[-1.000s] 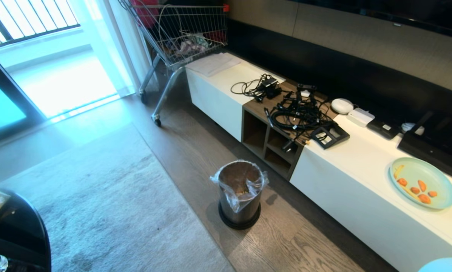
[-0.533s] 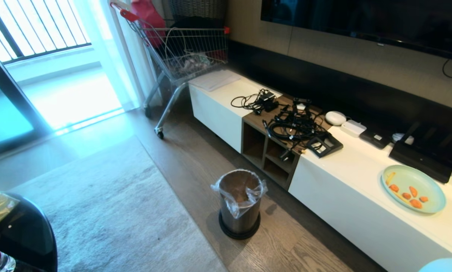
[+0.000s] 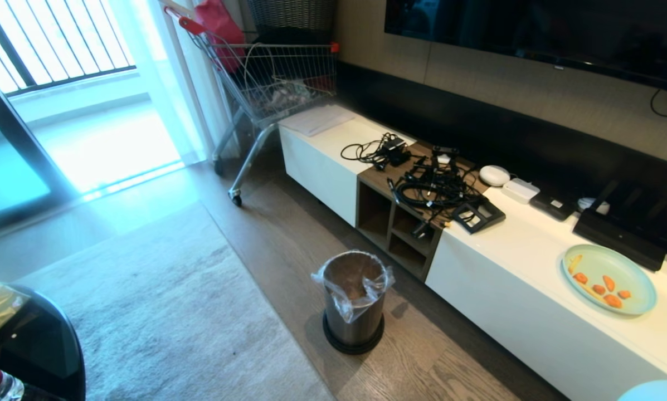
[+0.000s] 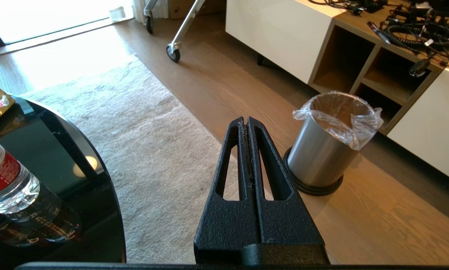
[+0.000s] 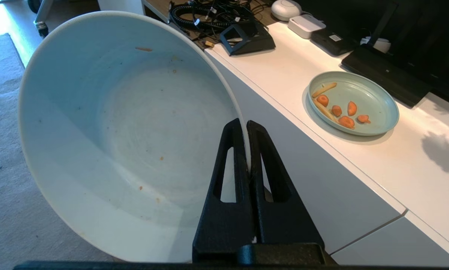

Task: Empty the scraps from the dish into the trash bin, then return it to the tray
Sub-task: Put the bowl back to the table

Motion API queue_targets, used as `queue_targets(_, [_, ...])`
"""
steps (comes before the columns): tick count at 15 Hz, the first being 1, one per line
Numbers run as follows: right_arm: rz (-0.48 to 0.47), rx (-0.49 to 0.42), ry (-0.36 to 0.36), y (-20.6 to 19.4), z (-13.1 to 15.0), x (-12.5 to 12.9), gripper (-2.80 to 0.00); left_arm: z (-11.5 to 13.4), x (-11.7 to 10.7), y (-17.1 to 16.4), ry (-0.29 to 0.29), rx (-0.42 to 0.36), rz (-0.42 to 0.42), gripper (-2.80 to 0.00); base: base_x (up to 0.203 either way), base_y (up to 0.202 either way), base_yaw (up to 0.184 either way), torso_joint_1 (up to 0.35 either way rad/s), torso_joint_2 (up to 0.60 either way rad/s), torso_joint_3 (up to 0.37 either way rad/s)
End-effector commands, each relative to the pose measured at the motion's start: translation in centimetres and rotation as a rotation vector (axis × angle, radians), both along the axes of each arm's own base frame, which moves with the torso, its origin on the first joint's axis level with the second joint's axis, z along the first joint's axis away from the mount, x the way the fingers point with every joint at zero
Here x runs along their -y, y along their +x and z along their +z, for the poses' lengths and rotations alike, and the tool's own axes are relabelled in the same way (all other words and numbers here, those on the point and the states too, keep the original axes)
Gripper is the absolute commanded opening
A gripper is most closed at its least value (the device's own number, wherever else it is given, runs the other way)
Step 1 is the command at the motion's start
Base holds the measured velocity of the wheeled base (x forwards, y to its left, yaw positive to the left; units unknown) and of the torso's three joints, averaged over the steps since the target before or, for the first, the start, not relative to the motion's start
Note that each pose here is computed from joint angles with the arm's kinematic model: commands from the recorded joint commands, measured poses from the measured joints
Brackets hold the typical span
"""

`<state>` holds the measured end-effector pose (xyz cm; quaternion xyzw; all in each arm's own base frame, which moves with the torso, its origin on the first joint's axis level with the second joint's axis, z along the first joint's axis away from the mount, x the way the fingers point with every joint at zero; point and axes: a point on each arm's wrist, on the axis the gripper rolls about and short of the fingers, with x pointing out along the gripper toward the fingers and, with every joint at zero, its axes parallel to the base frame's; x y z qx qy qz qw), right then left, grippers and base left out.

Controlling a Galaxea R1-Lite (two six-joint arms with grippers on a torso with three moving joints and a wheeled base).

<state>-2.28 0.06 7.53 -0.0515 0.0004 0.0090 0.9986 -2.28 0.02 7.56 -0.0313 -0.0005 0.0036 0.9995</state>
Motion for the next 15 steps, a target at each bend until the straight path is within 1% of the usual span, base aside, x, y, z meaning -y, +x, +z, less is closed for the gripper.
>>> queue_targets(1, [0.0, -0.001, -0.001, 0.01, 0.01, 0.0, -2.8, 0.0, 0.0, 0.0, 0.0, 0.001, 0.0, -2.8, 0.0, 0.0, 0.0, 0.0, 0.0, 0.0])
queue_targets(6, [0.0, -0.001, -0.001, 0.01, 0.01, 0.0, -2.8, 0.0, 0.0, 0.0, -0.002, 0.001, 0.0, -2.8, -0.013, 0.0, 0.0, 0.001, 0.0, 0.001])
queue_targets(15, [0.0, -0.001, -0.001, 0.01, 0.01, 0.0, -2.8, 0.0, 0.0, 0.0, -0.002, 0.001, 0.0, -2.8, -0.184, 0.0, 0.0, 0.001, 0.0, 0.004])
